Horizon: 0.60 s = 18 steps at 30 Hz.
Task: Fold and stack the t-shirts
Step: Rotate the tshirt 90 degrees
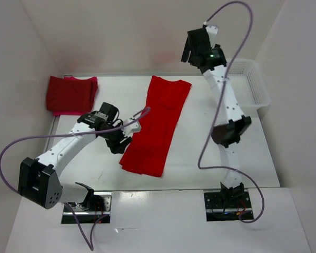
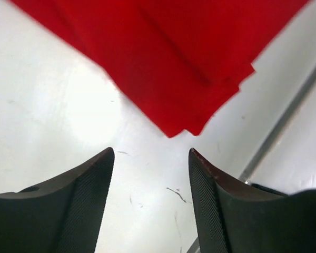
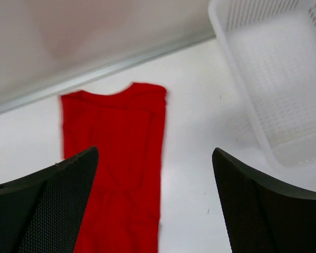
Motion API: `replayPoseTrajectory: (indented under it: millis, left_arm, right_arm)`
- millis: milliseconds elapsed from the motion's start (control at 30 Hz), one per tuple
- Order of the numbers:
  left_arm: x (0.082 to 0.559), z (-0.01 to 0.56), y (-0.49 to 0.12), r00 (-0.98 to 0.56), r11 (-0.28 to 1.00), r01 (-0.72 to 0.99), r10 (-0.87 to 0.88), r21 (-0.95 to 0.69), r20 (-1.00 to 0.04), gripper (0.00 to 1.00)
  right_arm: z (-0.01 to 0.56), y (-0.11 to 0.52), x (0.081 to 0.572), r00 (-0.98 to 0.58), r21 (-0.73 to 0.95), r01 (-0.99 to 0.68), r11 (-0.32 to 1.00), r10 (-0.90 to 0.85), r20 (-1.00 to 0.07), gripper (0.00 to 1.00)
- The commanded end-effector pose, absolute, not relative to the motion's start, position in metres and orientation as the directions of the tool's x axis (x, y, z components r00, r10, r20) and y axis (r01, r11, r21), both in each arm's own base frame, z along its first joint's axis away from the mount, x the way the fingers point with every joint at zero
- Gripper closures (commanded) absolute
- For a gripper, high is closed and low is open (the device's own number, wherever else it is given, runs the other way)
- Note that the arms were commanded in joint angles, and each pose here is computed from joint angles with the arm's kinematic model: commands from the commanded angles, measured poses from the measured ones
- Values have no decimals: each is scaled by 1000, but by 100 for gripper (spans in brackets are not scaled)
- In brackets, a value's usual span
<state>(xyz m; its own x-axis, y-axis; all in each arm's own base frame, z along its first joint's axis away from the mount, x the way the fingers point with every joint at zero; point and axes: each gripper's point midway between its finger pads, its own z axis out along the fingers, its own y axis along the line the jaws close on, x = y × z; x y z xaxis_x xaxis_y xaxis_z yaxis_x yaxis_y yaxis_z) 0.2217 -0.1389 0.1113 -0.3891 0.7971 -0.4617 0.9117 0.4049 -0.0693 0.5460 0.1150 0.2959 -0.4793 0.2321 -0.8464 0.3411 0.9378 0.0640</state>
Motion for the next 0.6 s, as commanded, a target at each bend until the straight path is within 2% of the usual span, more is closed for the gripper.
replayPoseTrajectory:
  millis: [0,100,167,200,233,267,300,333,367,400,533,567]
  left_arm:
    - [244,128,-137,-453,509,859,704,-55,-547,34]
    - [255,133,-133,-489,574,818,652,-44,-580,31]
    - [261,131,-129,-514,613,789,631,-33,-582,31]
    - [259,128,-127,-531,626,779,626,-39,-571,31]
    - [262,129,-128,-532,631,775,618,-38,-579,31]
    - [262,126,-127,-539,635,771,621,-37,-569,31]
    - [263,126,-125,-554,650,759,609,-44,-568,31]
    - [263,126,-125,-554,650,759,609,-44,-568,31]
    - [266,125,-126,-554,656,754,599,-42,-578,31]
    - [268,122,-122,-570,677,735,587,-39,-574,31]
    - [271,121,-119,-586,693,719,561,-55,-585,31]
    - [270,119,-121,-584,689,722,559,-63,-589,31]
  right_arm:
    - [411,99,476,-318,132,315,940,235,-919,7]
    - [387,128,442,-407,34,282,959,151,-901,7]
    - [345,144,415,-477,-29,253,967,99,-873,7]
    - [291,160,393,-571,-109,202,973,27,-820,7]
    - [296,173,374,-565,12,144,990,92,-820,10]
    - [281,180,361,-589,112,158,981,185,-787,20]
    - [232,178,337,-674,111,163,980,192,-713,27]
    - [242,191,318,-652,233,124,965,256,-714,33]
    - [228,205,299,-690,289,95,953,272,-671,38]
    - [192,208,275,-736,302,143,943,305,-604,44]
    - [135,244,205,-840,333,140,933,289,-458,47]
    - [121,259,182,-871,307,91,947,225,-437,47]
